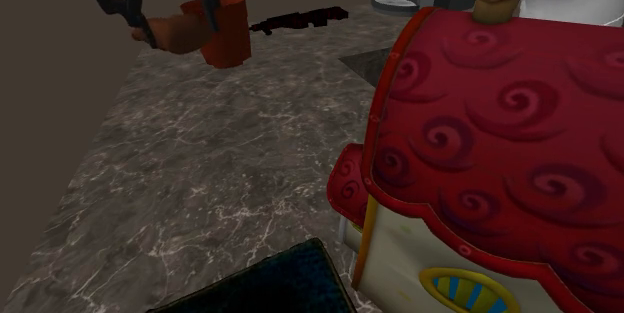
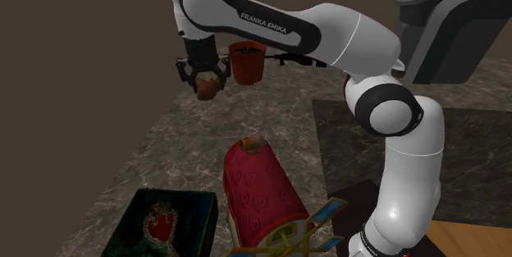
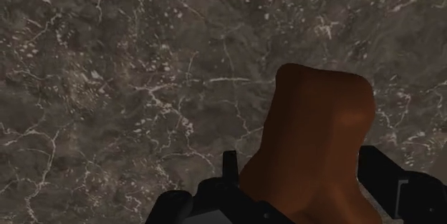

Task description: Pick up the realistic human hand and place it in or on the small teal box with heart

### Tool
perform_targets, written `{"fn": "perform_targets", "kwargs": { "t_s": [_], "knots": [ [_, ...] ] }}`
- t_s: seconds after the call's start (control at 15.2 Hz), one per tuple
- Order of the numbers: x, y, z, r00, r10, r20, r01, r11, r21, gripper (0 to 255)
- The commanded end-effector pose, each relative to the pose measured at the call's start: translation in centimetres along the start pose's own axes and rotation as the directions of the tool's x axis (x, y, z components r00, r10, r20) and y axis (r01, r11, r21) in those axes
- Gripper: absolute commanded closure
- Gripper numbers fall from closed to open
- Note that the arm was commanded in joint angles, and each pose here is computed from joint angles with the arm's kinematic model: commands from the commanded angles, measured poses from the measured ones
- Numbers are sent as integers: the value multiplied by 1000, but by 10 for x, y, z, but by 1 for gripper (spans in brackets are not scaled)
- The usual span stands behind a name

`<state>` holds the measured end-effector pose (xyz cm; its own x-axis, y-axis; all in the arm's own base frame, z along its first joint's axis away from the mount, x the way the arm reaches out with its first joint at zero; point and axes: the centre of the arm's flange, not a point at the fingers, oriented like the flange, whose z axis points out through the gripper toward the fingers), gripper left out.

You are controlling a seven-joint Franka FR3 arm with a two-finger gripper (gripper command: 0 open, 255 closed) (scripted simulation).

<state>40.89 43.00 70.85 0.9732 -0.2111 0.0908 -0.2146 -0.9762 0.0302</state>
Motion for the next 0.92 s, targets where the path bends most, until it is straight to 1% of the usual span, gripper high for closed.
{"fn": "perform_targets", "kwargs": {
  "t_s": [0.0, 0.86],
  "knots": [
    [-26, -7, -2, 1000, 2, 0, -2, 1000, 0, 255],
    [-192, -48, -21, 1000, 2, 0, -2, 1000, 0, 255]
  ]
}}
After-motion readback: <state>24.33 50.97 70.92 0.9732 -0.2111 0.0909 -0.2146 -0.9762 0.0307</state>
